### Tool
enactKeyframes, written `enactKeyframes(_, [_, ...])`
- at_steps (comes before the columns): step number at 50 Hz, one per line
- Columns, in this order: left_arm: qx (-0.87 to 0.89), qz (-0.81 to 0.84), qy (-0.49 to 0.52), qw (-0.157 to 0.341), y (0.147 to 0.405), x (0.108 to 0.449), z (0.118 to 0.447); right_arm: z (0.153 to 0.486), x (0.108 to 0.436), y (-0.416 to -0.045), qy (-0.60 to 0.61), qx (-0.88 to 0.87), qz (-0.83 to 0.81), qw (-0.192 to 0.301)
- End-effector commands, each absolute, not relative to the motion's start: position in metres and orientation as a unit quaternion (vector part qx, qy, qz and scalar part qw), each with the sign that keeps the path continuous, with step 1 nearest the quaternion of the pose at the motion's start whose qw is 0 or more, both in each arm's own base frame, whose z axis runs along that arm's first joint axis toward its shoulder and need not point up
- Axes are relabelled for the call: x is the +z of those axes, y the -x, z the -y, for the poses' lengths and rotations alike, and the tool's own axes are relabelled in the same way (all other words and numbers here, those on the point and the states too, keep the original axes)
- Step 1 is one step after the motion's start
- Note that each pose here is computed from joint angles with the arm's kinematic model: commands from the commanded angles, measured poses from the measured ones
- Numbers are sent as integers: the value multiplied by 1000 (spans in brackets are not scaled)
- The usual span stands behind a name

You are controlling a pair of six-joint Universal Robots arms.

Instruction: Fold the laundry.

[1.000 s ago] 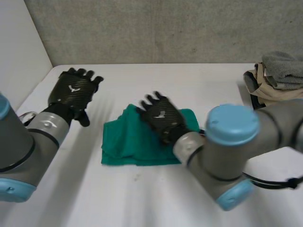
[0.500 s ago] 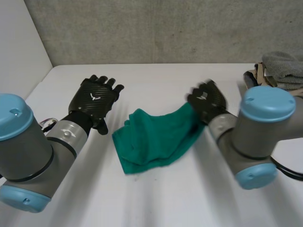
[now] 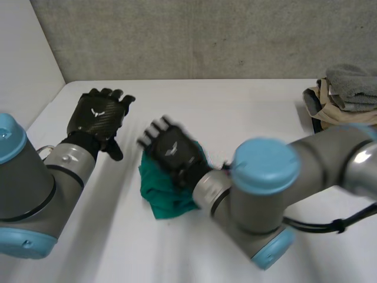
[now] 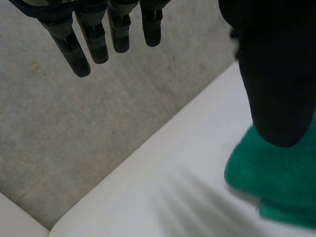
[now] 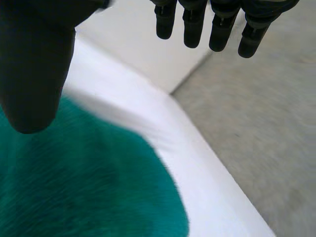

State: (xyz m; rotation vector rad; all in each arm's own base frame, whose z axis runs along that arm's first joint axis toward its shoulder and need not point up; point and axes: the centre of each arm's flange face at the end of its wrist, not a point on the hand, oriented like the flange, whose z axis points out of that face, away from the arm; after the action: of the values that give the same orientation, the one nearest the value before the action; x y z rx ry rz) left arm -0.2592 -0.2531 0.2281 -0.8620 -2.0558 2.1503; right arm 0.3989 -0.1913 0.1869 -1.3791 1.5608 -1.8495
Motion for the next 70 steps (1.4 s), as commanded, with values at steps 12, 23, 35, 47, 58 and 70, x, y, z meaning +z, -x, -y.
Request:
enactKeyframes(12, [579, 768, 274, 23, 309, 155, 233, 262, 158, -365, 339, -488, -769, 235])
enactKeyframes(23, [533, 794, 292, 3, 296, 133, 219, 265, 135, -362, 396, -473, -771, 157])
enactKeyframes(35, [638, 719, 270, 62, 311, 222, 243, 250, 177, -352, 400, -600, -683, 115])
enactKeyframes(47, [631, 651, 368, 207, 334, 273, 250, 184, 129, -361, 476, -591, -640, 125])
enactKeyframes(58, [611, 637, 399, 248, 342, 272, 250, 200, 108, -377, 455, -638, -608, 128])
enactKeyframes(70, [608, 640, 398, 248, 342, 269, 250, 215, 98, -392, 452, -654, -592, 133])
